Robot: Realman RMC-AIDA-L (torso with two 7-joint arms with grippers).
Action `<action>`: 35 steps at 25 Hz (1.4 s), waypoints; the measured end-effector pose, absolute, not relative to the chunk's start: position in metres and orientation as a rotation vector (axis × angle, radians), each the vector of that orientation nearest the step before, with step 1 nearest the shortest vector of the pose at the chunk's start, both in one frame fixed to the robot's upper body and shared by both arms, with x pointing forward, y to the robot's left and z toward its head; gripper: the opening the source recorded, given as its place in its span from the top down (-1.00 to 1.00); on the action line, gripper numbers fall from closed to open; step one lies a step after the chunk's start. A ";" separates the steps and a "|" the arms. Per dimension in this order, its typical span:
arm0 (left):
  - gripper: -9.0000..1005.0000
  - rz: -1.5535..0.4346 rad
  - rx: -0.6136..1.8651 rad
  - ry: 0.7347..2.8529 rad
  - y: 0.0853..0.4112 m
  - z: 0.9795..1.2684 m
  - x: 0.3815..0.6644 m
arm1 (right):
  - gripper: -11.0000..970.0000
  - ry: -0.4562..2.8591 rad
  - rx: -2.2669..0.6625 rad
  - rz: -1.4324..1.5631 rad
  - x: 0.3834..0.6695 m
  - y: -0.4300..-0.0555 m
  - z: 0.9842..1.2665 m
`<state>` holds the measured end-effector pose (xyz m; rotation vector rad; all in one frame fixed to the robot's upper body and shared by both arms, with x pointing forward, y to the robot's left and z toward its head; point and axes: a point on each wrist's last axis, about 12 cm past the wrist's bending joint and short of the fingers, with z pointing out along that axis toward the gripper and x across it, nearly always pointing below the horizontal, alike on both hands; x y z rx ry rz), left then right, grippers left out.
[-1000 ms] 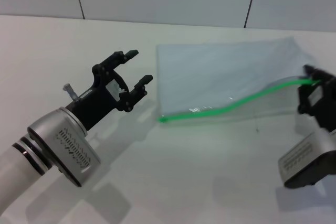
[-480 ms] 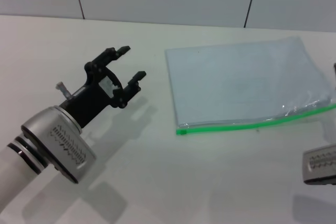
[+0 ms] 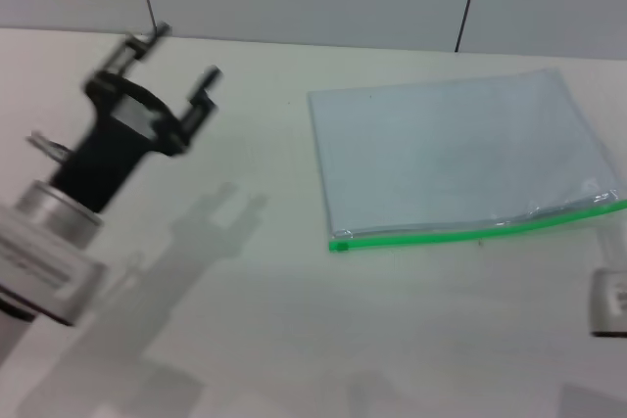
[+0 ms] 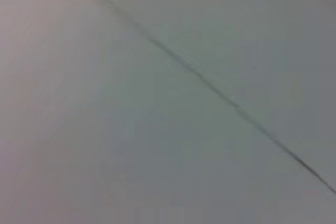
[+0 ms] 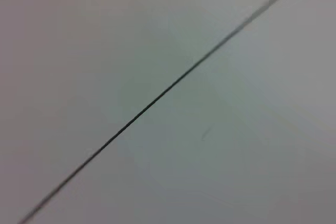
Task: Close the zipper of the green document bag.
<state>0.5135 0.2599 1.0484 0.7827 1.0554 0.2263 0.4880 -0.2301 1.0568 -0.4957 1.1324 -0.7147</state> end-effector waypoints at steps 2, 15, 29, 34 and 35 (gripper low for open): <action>-0.28 0.200 0.716 1.057 0.264 1.052 0.512 | -0.66 1.154 -0.375 -0.548 0.491 -0.233 1.058; -0.27 -0.137 0.248 1.094 0.311 1.069 0.506 | -0.65 1.245 -0.160 -0.028 0.513 -0.234 1.055; -0.27 -0.144 0.234 1.097 0.310 1.070 0.508 | -0.64 1.206 -0.206 0.047 0.518 -0.217 1.062; -0.27 -0.145 0.234 1.099 0.309 1.069 0.508 | -0.64 1.206 -0.205 0.049 0.519 -0.217 1.063; -0.27 -0.144 0.233 1.099 0.310 1.070 0.508 | -0.64 1.206 -0.205 0.049 0.518 -0.217 1.063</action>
